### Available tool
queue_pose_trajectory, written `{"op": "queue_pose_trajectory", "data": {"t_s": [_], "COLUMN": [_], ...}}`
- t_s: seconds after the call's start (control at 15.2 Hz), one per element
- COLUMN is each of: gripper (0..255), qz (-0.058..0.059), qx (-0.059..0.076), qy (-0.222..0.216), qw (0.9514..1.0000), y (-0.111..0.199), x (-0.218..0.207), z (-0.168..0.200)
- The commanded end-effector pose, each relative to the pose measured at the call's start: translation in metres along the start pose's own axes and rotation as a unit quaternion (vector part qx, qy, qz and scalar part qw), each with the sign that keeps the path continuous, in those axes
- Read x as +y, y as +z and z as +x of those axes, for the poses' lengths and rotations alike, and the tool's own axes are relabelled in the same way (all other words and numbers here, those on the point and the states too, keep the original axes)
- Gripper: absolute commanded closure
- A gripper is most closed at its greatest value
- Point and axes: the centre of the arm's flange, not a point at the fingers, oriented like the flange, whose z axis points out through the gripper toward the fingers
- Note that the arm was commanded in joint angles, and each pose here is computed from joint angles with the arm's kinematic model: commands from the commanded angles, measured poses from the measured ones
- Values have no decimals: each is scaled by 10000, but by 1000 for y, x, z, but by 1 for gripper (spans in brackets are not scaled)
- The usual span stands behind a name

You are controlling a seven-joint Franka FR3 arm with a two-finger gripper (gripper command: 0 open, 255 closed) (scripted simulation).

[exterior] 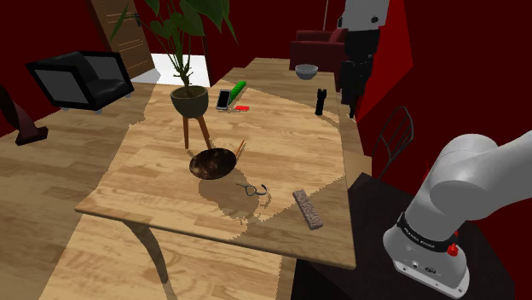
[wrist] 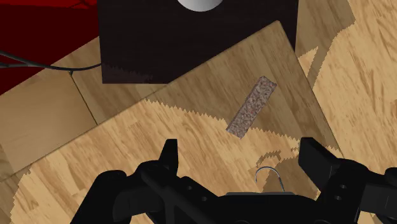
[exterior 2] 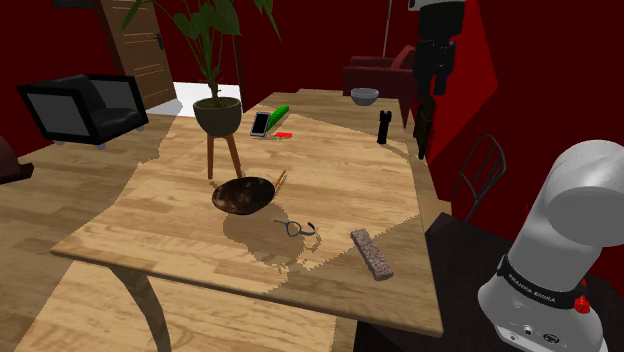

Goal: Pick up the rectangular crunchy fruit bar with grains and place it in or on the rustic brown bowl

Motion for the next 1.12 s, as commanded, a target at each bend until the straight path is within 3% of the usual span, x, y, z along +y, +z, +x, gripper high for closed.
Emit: {"op": "queue_pose_trajectory", "data": {"t_s": [0.0, 0.53, 1.06], "gripper": [0, 0, 0], "qz": [0, -134, -267], "qx": [0, 240, 478], "qy": [0, 805, 1603], "qw": [10000, 9964, 9855], "y": [0, 99, 199], "x": [0, -40, -76], "z": [0, 3, 17]}}
